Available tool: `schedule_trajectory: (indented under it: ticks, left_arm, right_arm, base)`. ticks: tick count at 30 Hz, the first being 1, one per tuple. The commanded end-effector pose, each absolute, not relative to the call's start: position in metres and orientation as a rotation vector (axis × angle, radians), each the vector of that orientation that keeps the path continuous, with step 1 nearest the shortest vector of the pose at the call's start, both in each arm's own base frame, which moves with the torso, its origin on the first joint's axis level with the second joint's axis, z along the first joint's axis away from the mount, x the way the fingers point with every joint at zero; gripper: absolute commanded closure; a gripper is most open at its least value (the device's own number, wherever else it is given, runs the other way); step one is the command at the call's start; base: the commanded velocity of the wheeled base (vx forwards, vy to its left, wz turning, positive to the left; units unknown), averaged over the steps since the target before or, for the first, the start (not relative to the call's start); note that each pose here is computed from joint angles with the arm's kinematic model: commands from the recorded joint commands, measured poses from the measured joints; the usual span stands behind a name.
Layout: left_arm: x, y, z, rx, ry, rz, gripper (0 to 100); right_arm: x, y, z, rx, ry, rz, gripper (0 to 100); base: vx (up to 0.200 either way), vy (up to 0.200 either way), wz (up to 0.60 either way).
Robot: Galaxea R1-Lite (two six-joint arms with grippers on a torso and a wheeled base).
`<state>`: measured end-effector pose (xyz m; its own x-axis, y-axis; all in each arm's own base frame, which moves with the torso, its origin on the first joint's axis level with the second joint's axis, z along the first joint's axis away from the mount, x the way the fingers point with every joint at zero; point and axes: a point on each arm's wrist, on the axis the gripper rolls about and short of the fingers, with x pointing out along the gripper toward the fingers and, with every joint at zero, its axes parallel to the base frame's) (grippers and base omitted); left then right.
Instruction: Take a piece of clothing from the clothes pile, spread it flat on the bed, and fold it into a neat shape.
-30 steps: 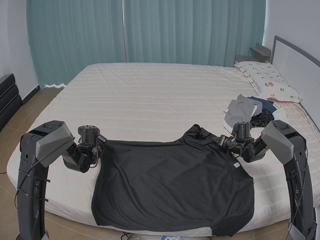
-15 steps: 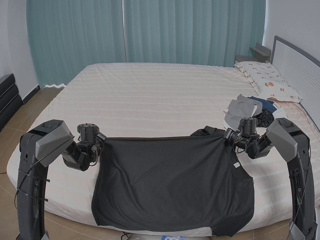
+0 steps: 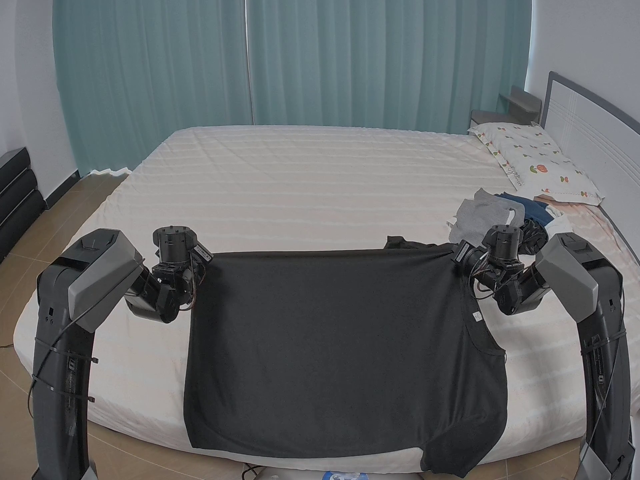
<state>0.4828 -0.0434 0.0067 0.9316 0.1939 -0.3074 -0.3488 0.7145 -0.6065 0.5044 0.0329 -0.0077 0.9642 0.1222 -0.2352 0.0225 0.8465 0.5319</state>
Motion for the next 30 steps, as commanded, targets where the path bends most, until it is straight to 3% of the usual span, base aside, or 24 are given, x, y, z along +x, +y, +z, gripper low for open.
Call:
schedule_trajectory:
  ticks: [1,10,30]
  left_arm:
    - [0.493,-0.045,0.021,-0.713,0.201,0.295,100]
    - [0.511,-0.044,-0.007,-0.708,0.188,0.344,100]
    - [0.515,-0.048,-0.036,-0.695,0.219,0.359,100]
  right_arm:
    - [0.507,0.03,-0.007,0.558,0.238,0.034,100]
    - [0.513,0.029,-0.012,0.555,0.161,-0.001,100]
    - [0.512,0.031,-0.049,0.544,0.226,-0.023,100]
  base:
    - [0.0,0.0,0.0]
    - [0.0,0.0,0.0]
    - [0.0,0.0,0.0]
